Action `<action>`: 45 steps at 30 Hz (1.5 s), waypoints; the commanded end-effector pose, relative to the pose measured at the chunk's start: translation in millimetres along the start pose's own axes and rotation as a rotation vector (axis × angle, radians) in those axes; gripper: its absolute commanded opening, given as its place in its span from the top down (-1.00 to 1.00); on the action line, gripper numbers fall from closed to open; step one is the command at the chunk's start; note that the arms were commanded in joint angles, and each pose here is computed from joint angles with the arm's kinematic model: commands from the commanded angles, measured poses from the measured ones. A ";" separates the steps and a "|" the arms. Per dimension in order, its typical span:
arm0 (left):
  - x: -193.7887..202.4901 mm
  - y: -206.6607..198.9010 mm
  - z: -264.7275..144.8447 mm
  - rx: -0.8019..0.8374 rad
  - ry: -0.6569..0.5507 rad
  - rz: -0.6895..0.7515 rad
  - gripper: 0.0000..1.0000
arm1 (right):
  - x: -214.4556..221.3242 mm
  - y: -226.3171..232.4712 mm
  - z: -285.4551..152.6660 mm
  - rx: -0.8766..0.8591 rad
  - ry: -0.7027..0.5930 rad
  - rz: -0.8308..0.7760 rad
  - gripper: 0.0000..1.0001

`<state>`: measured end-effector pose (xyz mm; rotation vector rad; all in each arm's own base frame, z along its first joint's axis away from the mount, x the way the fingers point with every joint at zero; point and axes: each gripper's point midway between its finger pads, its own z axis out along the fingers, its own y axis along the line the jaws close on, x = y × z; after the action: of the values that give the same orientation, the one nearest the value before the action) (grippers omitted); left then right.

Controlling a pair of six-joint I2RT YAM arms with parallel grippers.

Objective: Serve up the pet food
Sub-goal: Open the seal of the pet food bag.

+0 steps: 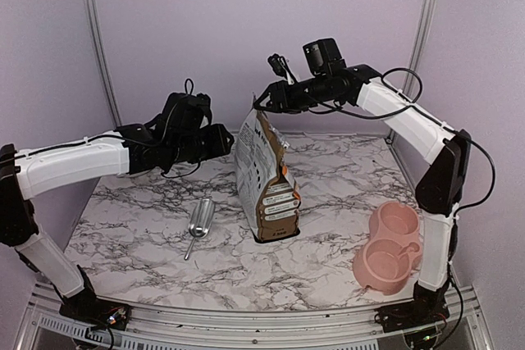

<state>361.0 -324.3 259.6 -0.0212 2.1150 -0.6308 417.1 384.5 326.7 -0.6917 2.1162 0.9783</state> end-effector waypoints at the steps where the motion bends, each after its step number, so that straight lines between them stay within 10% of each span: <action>1: -14.1 -0.4 -11.2 0.023 -0.050 -0.004 0.22 | -16.4 -1.9 -1.2 0.035 -0.055 0.013 -0.02; 33: -43.0 -41.4 -15.3 0.169 -0.073 0.014 0.22 | 84.4 -25.6 17.3 0.074 0.108 0.086 0.43; 45: -49.2 -57.1 -4.4 0.180 -0.037 0.027 0.11 | 45.6 7.1 -2.0 -0.029 0.018 0.015 0.33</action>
<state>368.1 -354.2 320.2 0.0694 2.0010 -0.8096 395.4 372.2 261.7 -0.6409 2.2001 0.9735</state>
